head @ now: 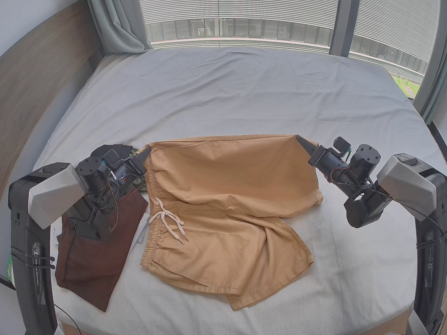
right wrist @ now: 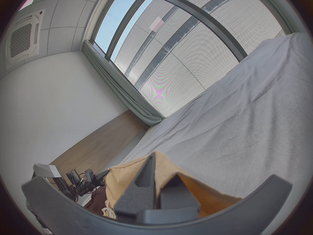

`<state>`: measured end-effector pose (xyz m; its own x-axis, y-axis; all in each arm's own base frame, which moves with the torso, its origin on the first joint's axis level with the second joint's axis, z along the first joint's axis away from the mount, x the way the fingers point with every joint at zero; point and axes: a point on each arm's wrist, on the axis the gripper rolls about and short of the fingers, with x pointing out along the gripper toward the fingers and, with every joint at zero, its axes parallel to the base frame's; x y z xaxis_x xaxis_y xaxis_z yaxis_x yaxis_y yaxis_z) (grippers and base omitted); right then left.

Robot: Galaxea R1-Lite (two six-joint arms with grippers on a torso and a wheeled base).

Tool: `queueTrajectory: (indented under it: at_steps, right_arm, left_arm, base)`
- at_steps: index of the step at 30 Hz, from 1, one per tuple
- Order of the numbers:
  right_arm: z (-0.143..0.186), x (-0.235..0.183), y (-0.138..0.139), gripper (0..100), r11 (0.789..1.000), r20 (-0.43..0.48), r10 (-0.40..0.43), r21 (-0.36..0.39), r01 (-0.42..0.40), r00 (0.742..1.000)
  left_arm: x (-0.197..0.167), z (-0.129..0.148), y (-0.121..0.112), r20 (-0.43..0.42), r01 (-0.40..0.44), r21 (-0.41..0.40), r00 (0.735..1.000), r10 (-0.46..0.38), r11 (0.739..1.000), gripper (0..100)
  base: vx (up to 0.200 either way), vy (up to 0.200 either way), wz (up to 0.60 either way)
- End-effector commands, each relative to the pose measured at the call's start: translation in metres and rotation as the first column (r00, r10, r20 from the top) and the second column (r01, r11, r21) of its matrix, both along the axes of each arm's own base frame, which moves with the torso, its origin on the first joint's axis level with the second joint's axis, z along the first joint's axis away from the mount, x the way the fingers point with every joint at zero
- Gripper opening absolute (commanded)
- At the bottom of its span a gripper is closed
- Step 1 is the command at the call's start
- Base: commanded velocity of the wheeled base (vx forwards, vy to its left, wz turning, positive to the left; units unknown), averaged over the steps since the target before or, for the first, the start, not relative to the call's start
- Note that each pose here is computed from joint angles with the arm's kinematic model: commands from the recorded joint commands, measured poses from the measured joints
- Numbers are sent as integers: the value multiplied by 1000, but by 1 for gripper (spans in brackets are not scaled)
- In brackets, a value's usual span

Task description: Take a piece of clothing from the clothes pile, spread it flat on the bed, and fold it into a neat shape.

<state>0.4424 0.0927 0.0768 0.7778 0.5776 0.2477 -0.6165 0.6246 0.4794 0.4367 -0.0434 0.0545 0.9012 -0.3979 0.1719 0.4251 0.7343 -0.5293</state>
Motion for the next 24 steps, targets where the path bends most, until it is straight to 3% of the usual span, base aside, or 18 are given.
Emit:
queueTrajectory:
  at_steps: [1, 12, 13, 19, 24]
  right_arm:
    - [-9, 5, 0, 0, 1000, -10, -1, -2, 1, 1000]
    - [-11, 9, 2, 0, 1000, -11, 0, -3, 0, 1000]
    - [-11, 10, 1, 100, 1000, -9, -3, -2, 3, 1000]
    - [-16, 16, -7, 100, 1000, -3, -26, -6, 25, 1000]
    - [-12, 7, -9, 100, 1000, -13, -26, -9, 26, 1000]
  left_arm:
    - [2, -7, 0, -10, 1, -1, 1000, -1, 1000, 0]
    - [10, -10, -1, 7, -4, -4, 1000, 4, 1000, 0]
    - [10, -11, -1, 5, -6, -7, 1000, 6, 1000, 100]
    - [9, -12, -7, -24, 12, -64, 1000, -13, 998, 100]
    - [8, -14, -10, -38, 14, -65, 999, -17, 998, 100]
  base:
    - [0, 0, 0]
    - [0, 0, 0]
    - [0, 0, 0]
    - [0, 0, 0]
    - [0, 0, 0]
